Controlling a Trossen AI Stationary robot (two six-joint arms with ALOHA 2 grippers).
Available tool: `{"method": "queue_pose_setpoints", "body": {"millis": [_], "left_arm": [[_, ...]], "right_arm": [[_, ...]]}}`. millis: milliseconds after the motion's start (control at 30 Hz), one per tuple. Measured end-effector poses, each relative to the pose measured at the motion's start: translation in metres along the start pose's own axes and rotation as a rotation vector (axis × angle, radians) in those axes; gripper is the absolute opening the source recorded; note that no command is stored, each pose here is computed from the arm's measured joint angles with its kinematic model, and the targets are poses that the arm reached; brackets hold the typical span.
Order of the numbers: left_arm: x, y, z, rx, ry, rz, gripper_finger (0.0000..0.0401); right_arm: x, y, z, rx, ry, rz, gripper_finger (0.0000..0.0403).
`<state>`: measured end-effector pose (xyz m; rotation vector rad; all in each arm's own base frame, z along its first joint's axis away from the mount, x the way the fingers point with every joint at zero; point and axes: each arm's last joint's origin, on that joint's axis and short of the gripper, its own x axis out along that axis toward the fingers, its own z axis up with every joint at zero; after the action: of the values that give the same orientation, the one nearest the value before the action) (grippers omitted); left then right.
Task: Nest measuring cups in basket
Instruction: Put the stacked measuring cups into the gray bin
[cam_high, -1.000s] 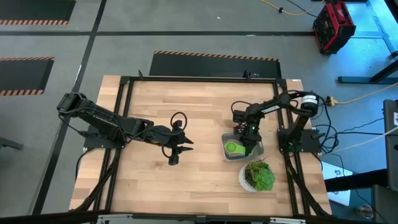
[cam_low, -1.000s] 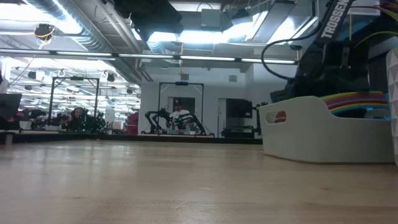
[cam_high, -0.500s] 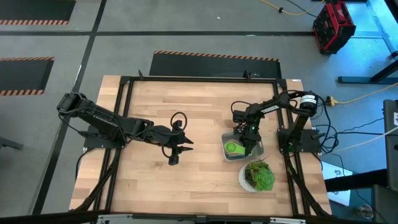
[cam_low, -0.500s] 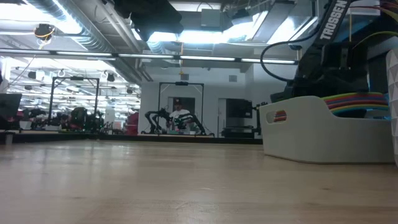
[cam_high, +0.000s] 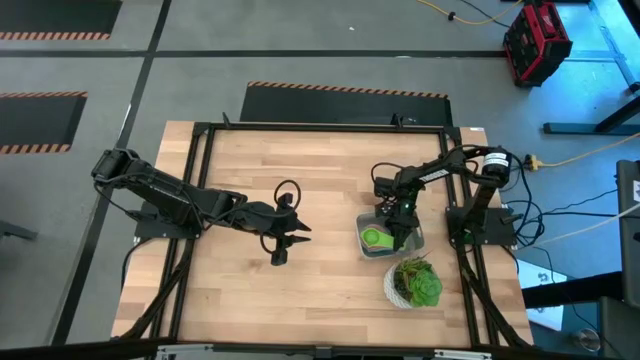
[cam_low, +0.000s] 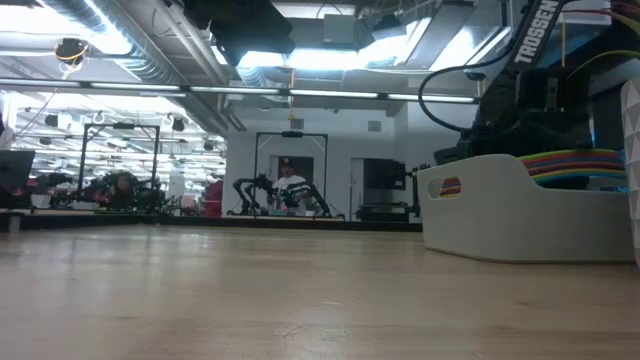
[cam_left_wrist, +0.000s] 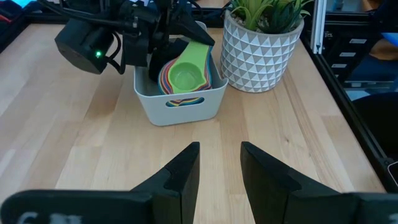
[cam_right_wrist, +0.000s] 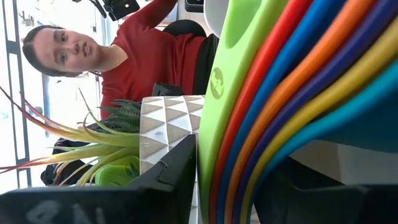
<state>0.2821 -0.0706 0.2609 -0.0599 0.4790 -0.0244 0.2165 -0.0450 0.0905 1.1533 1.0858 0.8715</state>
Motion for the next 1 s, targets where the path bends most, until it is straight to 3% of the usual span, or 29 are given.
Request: {"method": "queue_pose_setpoints", "body": {"millis": [1000], "left_arm": [[0.0000, 0.0000, 0.0000, -0.006, 0.000, 0.000, 0.0110]], "right_arm": [[0.0063, 0.0003, -0.0012, -0.001, 0.039, -0.029, 0.0129]]}}
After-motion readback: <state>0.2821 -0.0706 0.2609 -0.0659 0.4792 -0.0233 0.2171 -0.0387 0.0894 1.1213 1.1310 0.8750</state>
